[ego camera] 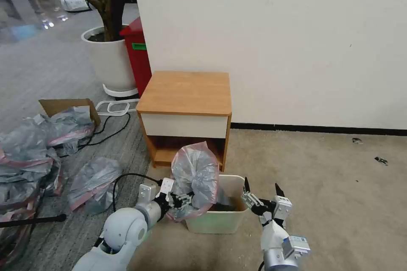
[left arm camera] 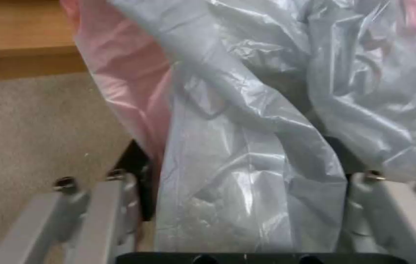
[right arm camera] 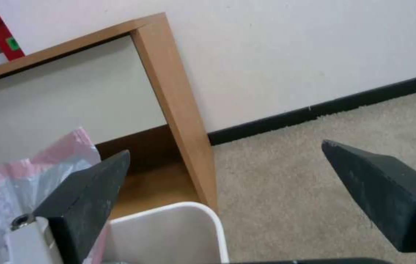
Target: Pick up the garbage bag from the table and place it over the trash can.
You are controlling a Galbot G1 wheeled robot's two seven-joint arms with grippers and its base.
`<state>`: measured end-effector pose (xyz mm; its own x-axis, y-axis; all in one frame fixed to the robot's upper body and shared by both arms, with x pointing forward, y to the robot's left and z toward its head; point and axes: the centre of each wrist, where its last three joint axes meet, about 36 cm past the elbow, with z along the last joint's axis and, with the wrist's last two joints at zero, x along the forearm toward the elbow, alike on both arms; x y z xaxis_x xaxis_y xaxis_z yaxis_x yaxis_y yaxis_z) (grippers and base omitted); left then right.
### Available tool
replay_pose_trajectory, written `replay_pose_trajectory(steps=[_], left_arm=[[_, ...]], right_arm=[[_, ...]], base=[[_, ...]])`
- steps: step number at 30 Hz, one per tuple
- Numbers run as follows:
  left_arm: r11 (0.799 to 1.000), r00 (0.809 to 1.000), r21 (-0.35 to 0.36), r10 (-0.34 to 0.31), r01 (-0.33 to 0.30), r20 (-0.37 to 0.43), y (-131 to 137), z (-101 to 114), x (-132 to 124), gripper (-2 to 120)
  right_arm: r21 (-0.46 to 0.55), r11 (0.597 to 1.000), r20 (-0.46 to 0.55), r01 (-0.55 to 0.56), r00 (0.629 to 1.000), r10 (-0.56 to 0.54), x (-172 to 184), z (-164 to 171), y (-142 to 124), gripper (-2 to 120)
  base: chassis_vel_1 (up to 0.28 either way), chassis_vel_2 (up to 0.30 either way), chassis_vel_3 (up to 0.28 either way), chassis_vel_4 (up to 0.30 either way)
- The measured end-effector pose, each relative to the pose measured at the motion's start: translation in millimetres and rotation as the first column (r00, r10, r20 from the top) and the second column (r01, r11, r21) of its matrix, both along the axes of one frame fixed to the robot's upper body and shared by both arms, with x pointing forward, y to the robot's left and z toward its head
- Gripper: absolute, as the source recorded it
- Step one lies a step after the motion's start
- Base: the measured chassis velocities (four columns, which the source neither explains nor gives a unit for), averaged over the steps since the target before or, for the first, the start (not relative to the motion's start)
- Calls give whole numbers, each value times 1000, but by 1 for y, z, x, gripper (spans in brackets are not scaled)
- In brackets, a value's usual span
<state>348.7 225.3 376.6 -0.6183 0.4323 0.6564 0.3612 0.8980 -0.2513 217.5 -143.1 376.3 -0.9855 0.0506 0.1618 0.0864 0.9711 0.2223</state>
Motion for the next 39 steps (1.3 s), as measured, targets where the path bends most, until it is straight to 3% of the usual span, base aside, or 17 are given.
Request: replay_pose_trajectory(steps=[15,20,25,28,29,33,34,37,39], left_arm=[[999,999,1,40,-40,6,3,-3,-9,6],[997,996,12,74,-74,42,3,-3,-14,6],[993,986,34,112,-117,125,3,2,-25,6],[987,966,26,152,-161,207,5,10,-34,4],[987,966,26,152,-161,207,5,10,-34,4],[975,934,-23,219,-221,284,8,11,-46,4],[975,934,-23,219,-221,284,8,11,-46,4],[968,924,-72,250,-239,289,6,13,-51,4],[966,920,-91,257,-241,296,5,15,-54,4]], right_arm=[[8,1000,6,-9,1000,9,2,0,4,100],[14,1000,10,-15,1000,15,3,1,6,100],[61,993,66,-100,993,96,2,10,10,100],[168,956,108,-240,968,224,-2,31,17,100],[168,956,108,-240,968,224,-2,31,17,100],[385,820,47,-422,897,440,-15,60,28,100],[385,820,47,-422,897,440,-15,60,28,100],[430,766,0,-477,849,529,-11,60,33,100],[432,761,-13,-485,840,543,-6,54,35,100]], base=[[0,0,0,0],[0,0,0,0],[0,0,0,0],[0,0,0,0],[0,0,0,0],[0,0,0,0],[0,0,0,0],[0,0,0,0],[0,0,0,0]])
